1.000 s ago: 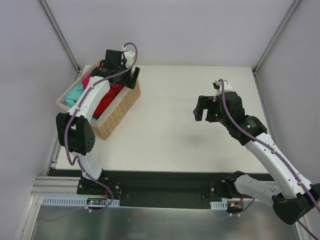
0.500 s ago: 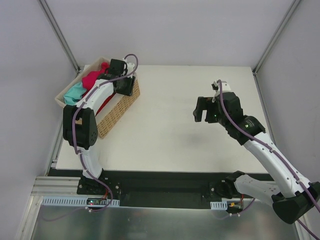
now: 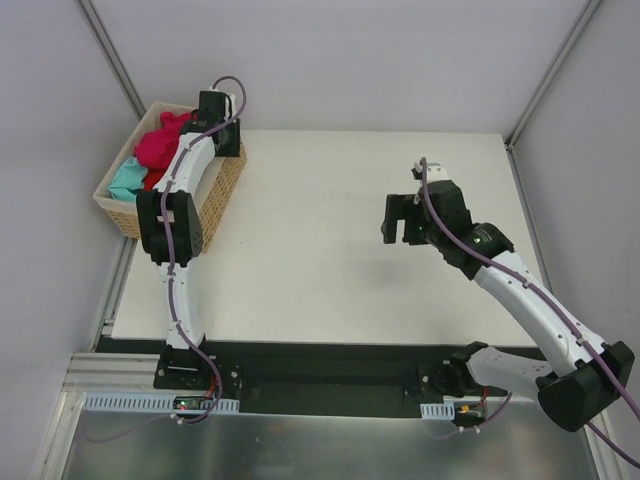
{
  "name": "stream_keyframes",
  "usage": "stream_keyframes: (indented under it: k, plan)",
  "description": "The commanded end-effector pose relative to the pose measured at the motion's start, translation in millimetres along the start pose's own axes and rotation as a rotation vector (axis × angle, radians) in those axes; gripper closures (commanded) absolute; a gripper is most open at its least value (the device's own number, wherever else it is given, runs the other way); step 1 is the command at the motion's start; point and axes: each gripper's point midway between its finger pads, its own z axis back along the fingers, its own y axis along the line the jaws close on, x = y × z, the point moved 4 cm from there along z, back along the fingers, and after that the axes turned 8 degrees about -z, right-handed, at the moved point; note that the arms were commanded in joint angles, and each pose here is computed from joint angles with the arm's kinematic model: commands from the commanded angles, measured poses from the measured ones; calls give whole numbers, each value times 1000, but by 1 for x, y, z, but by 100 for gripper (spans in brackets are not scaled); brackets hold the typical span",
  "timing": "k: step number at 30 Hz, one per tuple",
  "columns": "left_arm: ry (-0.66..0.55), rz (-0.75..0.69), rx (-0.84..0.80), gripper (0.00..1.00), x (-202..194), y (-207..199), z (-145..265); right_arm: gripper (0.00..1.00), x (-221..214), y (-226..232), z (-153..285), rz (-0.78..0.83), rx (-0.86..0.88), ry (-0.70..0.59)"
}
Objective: Fold and stack the t-shirts
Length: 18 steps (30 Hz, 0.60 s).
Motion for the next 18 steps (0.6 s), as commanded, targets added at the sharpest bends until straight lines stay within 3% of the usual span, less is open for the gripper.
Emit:
stream_keyframes:
  k: [1,8,15,16,18]
  plan:
    - [17,71,125,100,8,35,-25,3,6,3,-11,7,-14,-16]
    - [-109,90,154,100,53,46,-30,4,-2,7,-33,3,-21,37]
    - [-157,91,100,100,66,49,-29,3,-2,10,-37,-1,-13,41]
    - [-162,89,98,98,68,48,-25,3,-2,10,-37,-3,-9,41]
    - [-198,91,105,63,79,50,-6,4,0,12,-34,0,1,38]
